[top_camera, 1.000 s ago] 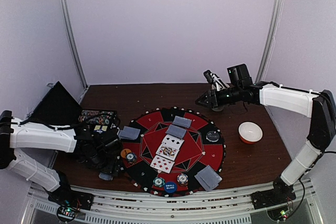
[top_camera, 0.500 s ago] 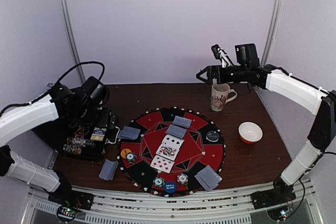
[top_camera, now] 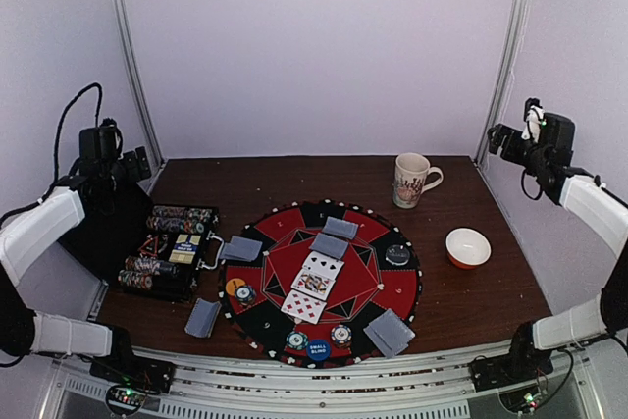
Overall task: Distribute texas hold em gaming equipment
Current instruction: Reset both arms
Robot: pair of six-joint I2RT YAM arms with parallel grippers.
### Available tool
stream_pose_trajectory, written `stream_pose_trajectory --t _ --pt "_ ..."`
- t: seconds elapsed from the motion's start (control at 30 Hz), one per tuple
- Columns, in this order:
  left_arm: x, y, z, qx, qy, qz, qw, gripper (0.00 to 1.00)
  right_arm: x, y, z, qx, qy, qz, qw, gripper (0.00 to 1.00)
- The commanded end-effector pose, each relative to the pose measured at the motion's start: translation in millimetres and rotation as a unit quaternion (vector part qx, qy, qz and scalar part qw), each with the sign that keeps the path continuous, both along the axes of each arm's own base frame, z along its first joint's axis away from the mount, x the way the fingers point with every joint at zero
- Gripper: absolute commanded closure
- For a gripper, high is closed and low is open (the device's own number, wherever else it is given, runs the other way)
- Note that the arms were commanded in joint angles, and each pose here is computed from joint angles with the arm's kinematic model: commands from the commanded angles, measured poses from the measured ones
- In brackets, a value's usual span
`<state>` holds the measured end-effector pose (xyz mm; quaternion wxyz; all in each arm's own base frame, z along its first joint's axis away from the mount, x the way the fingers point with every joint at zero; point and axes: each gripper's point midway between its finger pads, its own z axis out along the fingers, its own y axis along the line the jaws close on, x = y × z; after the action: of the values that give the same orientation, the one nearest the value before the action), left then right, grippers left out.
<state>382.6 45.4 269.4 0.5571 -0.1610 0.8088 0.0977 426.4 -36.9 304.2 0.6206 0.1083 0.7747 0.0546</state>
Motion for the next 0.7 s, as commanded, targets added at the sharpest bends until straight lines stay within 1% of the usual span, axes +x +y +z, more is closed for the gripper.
stream_pose_trajectory --t 0.0,0.13,0.27,0.3,0.4,0.53,0.67 --pt "-2 29 -13 0.055 -0.054 0.045 0.996 0.02 -18 -1 -15 -0.044 -0.067 -0.011 0.997 0.0" --pt "-19 34 -34 0.071 -0.09 0.059 0.992 0.02 -31 2 -58 -0.04 -0.066 -0.007 0.997 0.0" --pt "-31 36 -49 0.072 -0.124 0.066 0.987 0.02 -49 5 -89 -0.034 -0.089 -0.004 0.995 0.0" --pt "-32 35 -55 0.071 -0.125 0.063 0.988 0.02 -55 6 -102 -0.036 -0.083 -0.002 0.996 0.0" --pt "-35 27 -71 0.067 -0.136 0.039 0.988 0.02 -63 9 -123 -0.043 -0.081 0.004 0.996 0.0" --pt "-40 12 -76 0.071 -0.18 -0.007 0.981 0.02 -74 10 -132 -0.036 -0.111 0.003 0.993 0.0" --pt "-49 5 -98 0.082 -0.185 -0.031 0.979 0.02 -71 26 -141 -0.039 -0.12 0.048 0.991 0.0"
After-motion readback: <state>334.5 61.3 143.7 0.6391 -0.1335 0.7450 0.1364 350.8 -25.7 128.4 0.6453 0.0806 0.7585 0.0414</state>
